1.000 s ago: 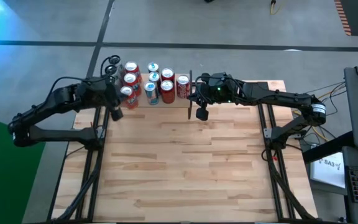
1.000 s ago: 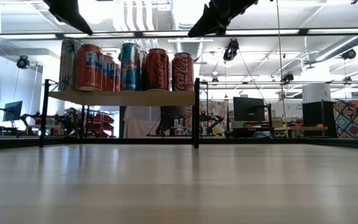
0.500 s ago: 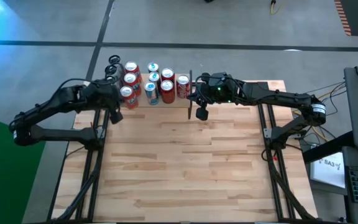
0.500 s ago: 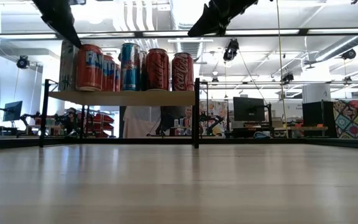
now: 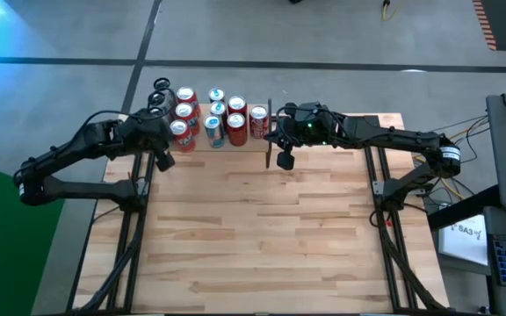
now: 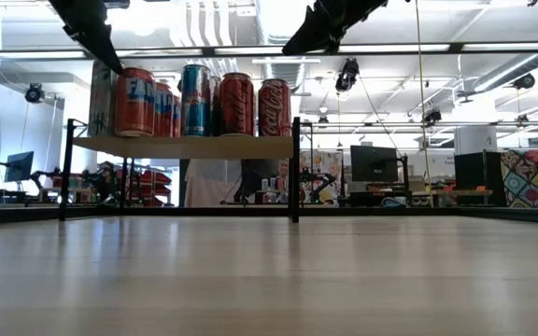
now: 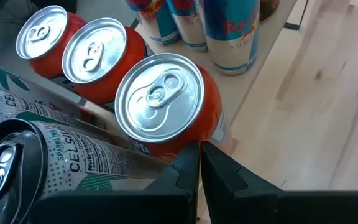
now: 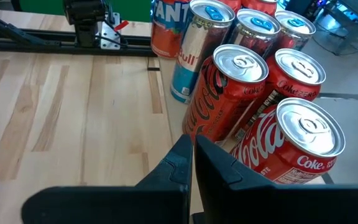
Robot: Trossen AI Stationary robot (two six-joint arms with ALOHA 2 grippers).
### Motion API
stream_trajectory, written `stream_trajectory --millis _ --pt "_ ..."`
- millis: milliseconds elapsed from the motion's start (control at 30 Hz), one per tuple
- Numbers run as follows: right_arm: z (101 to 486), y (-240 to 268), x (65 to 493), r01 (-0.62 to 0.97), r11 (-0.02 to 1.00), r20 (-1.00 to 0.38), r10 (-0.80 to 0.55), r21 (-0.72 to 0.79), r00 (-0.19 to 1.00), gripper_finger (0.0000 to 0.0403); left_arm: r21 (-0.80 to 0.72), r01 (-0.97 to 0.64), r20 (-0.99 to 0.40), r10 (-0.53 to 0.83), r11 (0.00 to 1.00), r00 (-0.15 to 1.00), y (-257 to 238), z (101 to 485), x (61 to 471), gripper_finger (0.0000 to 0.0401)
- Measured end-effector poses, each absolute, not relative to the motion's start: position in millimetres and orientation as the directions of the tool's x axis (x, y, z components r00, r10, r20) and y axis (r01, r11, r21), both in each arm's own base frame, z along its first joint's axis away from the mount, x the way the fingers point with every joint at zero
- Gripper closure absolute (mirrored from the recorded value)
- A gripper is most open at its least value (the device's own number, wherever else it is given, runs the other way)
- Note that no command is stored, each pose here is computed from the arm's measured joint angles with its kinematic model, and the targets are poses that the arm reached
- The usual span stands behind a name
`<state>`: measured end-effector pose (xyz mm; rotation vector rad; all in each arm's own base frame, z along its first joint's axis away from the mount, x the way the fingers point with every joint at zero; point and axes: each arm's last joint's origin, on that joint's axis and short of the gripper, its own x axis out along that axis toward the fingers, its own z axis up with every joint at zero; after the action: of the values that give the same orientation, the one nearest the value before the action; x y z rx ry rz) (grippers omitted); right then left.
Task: Place canned beverage on shelf
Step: Adjust the red soda can on the shelf
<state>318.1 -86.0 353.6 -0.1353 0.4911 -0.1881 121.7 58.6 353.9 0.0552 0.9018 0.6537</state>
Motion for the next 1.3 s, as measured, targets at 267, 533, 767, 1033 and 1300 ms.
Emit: stream_trajectory --millis 267,533,767,1033,1300 --pt "353.4 -86.0 318.0 0.146 0.974 -0.457 -0.211 -0.174 0.864 0.0394 0.204 -0.459 -0.672 0.465 0.865 0.577 56.4 364.7 126.0 0.0401" --pt "353.2 -85.9 317.8 0.144 0.974 -0.459 -0.211 -0.177 0.863 0.0394 0.312 -0.527 -0.597 0.595 0.790 0.538 63.7 372.9 133.4 0.0401" --pt "353.2 -85.9 317.8 0.144 0.974 -0.460 -0.211 -0.176 0.863 0.0394 0.374 -0.480 -0.636 0.596 0.794 0.490 71.8 363.4 152.6 0.0401" --pt "353.1 -85.9 317.8 0.145 0.974 -0.460 -0.211 -0.174 0.863 0.0394 0.390 -0.463 -0.647 0.595 0.796 0.477 74.1 360.9 157.8 0.0401" --pt "353.2 -85.9 317.8 0.145 0.974 -0.460 -0.211 -0.174 0.863 0.0394 0.400 -0.450 -0.641 0.595 0.798 0.485 68.7 365.0 144.3 0.0401"
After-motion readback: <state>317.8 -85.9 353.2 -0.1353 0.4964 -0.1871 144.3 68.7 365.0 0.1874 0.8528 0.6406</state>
